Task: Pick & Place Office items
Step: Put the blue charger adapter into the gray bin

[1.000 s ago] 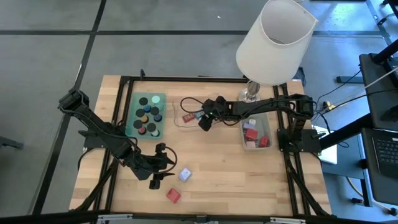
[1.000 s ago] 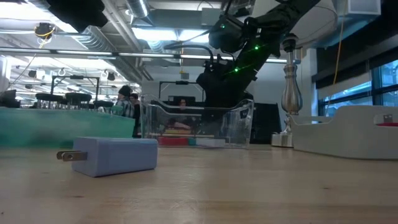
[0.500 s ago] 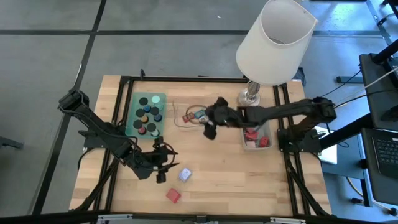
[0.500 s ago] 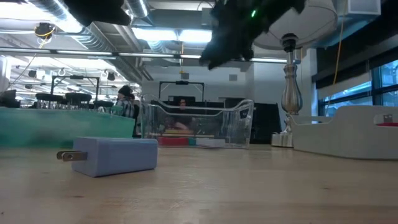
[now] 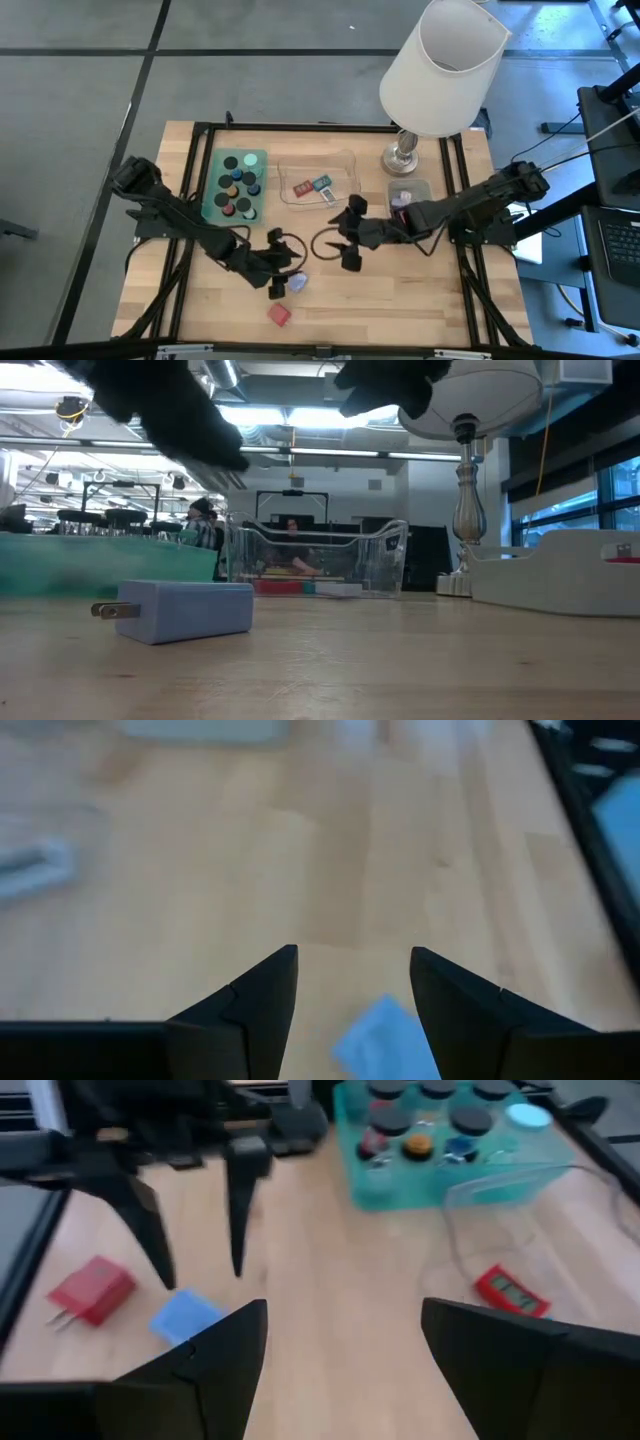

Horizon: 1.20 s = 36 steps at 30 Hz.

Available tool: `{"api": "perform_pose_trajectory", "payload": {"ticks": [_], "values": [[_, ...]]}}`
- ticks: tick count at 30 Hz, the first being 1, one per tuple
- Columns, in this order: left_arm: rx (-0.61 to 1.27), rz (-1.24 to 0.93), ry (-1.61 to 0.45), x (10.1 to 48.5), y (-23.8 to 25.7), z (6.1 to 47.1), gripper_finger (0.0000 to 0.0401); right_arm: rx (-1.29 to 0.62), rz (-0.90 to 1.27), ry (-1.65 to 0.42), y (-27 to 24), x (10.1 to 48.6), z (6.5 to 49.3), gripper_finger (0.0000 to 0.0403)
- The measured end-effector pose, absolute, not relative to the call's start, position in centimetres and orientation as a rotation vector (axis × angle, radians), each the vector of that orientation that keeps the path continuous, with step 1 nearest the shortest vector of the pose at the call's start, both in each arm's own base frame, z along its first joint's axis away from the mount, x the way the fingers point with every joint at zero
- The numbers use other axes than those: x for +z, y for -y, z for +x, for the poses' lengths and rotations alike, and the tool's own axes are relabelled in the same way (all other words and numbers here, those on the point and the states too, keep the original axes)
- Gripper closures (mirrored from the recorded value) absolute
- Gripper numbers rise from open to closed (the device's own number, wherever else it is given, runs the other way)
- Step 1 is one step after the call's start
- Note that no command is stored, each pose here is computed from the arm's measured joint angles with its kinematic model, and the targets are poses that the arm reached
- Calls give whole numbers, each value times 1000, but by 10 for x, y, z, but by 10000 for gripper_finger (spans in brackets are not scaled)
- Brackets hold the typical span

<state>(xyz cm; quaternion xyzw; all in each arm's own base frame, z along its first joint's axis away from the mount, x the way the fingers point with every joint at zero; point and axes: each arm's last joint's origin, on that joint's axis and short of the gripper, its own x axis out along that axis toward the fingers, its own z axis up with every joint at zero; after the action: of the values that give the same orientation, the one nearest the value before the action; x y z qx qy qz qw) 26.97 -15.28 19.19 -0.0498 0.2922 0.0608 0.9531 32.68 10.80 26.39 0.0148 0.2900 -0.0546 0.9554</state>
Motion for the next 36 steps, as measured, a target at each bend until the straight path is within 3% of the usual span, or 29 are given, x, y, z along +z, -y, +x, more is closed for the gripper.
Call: {"api": "perform_pose_trajectory", "payload": {"ticks": [6, 16, 24, 36], "values": [[33, -280, -669, 176, 156, 279, 201, -77, 38, -628, -125, 261, 318, 135], [-5, -251, -695, 169, 177, 285, 139, -55, 49, -671, -139, 257, 309, 135], [188, -250, -691, 162, 177, 279, 112, -40, 77, -678, -149, 257, 303, 135], [284, -335, -691, 140, 188, 276, 111, -19, 67, -684, -156, 256, 299, 135]]}}
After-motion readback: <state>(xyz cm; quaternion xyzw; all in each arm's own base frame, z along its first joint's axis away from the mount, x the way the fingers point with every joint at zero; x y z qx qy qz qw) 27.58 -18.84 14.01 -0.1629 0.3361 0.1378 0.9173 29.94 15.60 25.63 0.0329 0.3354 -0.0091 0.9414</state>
